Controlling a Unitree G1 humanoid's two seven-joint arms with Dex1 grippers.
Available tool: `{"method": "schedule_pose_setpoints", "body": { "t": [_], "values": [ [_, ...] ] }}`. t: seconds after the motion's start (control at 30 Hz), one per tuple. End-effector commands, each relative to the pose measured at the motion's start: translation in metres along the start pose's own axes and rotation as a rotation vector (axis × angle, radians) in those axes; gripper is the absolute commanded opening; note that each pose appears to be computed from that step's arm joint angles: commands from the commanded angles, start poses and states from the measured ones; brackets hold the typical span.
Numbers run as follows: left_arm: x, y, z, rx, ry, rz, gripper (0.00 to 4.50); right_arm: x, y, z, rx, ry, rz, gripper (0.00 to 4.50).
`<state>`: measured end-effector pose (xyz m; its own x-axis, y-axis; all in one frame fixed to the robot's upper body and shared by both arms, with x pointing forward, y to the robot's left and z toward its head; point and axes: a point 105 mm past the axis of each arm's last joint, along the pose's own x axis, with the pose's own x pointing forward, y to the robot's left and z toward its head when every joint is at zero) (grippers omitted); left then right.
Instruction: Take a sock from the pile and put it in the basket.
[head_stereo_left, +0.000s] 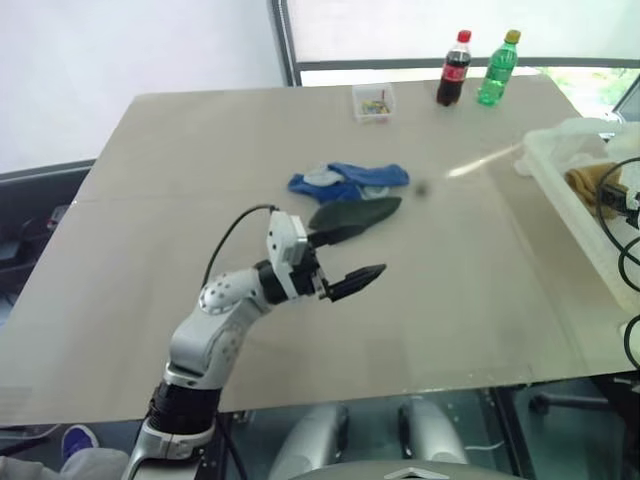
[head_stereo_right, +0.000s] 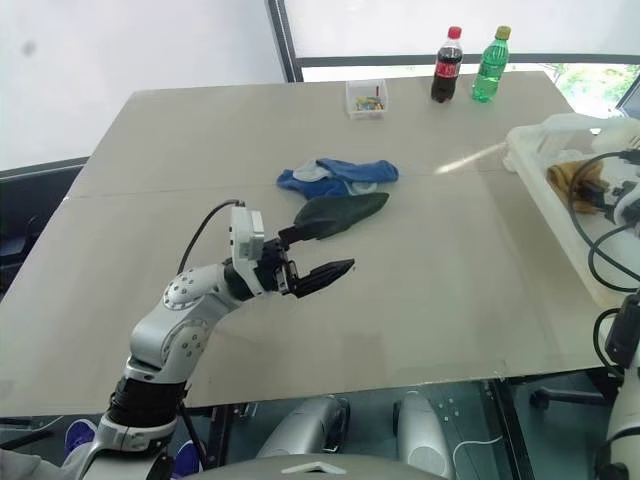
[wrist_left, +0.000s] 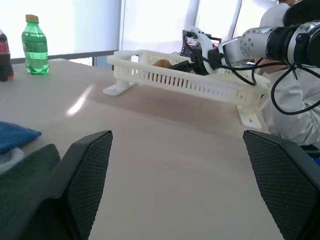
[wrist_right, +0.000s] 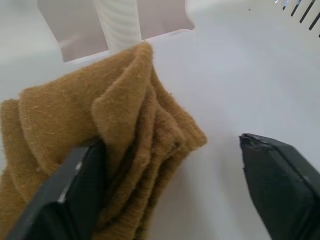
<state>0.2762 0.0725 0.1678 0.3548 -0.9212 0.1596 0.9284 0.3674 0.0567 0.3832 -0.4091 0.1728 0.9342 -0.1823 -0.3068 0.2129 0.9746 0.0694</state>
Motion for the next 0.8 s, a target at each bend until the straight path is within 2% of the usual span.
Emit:
{"method": "schedule_pose_setpoints", "body": {
  "t": [0.03, 0.13, 0.33, 0.43, 0.5, 0.57, 0.63, 0.7, 0.8],
  "values": [
    [0.001, 0.001, 0.010, 0.017, -0.035, -0.018, 4.44, -0.007, -0.008, 0.014, 0.054, -0.047, -0.004, 4.45],
    [-0.002, 0.004, 0.005, 0.009, -0.018, -0.017, 4.44, -0.016, -0.010, 0.029, 0.122, -0.111, 0.037, 4.45],
    [-0.014, 0.016, -0.005, -0.029, 0.014, 0.057, 4.44, -0.040, -0.007, 0.055, 0.388, -0.243, 0.192, 4.45],
    [-0.024, 0.028, -0.008, -0.037, 0.027, 0.145, 4.44, -0.061, 0.007, 0.063, 0.316, -0.328, 0.258, 4.45],
    [-0.033, 0.038, -0.009, -0.026, 0.049, 0.224, 4.44, -0.079, 0.040, 0.067, 0.124, -0.427, 0.329, 4.45],
    [-0.050, 0.060, -0.019, 0.021, 0.134, 0.391, 4.44, -0.092, 0.102, 0.041, -0.117, -0.410, 0.479, 4.45],
    [-0.063, 0.076, -0.014, 0.069, 0.108, 0.515, 4.44, -0.100, 0.150, -0.006, -0.255, -0.302, 0.618, 4.45],
    [-0.071, 0.074, -0.009, 0.078, 0.103, 0.501, 4.47, -0.107, 0.175, -0.049, -0.350, -0.203, 0.705, 4.49],
    [-0.082, 0.067, -0.004, 0.072, 0.117, 0.470, 4.47, -0.114, 0.189, -0.088, -0.497, -0.152, 0.762, 4.49]
  ]
}}
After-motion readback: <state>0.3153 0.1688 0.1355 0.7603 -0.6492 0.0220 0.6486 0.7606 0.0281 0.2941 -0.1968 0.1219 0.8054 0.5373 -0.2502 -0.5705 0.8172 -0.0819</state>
